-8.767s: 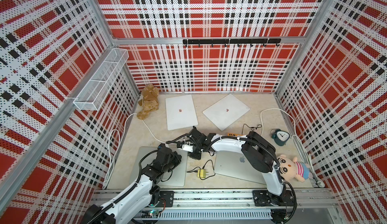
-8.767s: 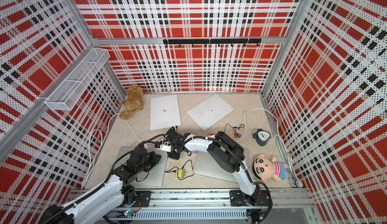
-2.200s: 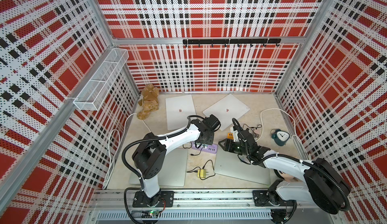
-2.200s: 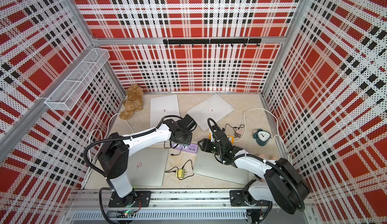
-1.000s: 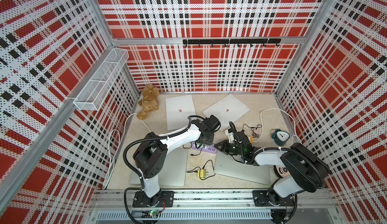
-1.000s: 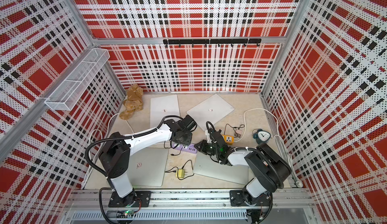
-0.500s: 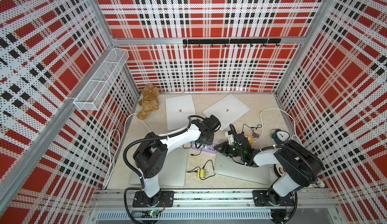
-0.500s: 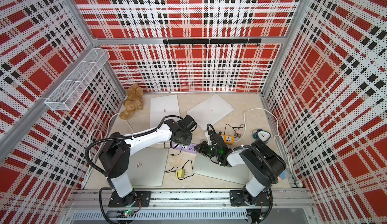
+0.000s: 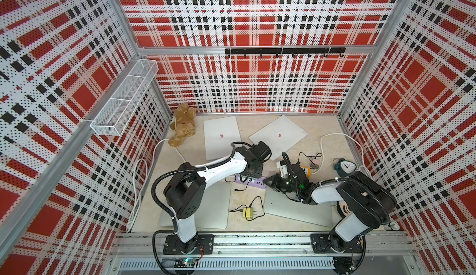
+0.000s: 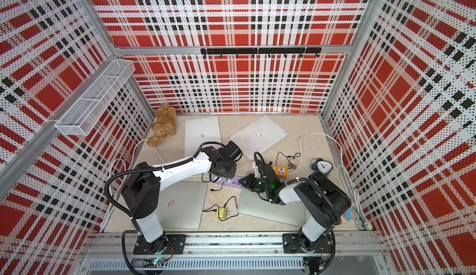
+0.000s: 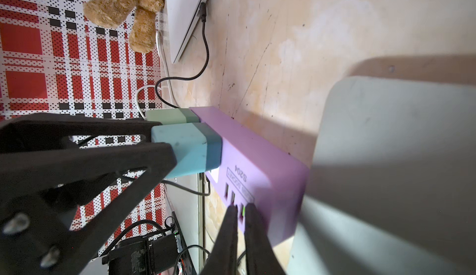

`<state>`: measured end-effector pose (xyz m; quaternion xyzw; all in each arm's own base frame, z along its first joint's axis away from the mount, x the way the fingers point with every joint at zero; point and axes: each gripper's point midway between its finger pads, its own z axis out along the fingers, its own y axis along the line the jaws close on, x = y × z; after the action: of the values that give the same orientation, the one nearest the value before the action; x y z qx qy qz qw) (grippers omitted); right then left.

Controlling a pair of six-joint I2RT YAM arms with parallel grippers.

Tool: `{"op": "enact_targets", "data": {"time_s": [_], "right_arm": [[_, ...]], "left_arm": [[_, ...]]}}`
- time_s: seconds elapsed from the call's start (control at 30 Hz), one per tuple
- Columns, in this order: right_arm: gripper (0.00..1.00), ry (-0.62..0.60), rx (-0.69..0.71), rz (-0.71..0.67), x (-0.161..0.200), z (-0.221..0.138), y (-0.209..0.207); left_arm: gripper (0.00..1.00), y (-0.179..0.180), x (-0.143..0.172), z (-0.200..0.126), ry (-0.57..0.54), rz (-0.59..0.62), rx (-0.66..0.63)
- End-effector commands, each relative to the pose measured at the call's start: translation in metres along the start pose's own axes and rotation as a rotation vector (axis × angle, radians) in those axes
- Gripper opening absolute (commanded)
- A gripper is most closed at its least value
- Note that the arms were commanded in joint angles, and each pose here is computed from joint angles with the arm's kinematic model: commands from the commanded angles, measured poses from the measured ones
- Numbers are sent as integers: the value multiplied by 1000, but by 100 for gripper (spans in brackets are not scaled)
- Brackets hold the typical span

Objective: Unplug the laptop charger
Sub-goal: Remove the plug from the socket.

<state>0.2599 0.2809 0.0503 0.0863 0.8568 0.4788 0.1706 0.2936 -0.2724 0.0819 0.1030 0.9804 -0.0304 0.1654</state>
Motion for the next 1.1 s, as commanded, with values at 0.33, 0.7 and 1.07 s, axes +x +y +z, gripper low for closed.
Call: {"op": "enact_targets", "data": {"time_s": [0.33,0.7,1.07], "right_arm": [[11,25,147,45,10,-2,-35],[9,33,192,47,12,-4,-43],[8,48,206,50,15,-1,-47]], "left_arm": [[30,-9,-11,-18,-45,-34,69],[26,0,-13,-19,-65,4,-37],[25,-19,-18,-28,-84,-55,145]]}}
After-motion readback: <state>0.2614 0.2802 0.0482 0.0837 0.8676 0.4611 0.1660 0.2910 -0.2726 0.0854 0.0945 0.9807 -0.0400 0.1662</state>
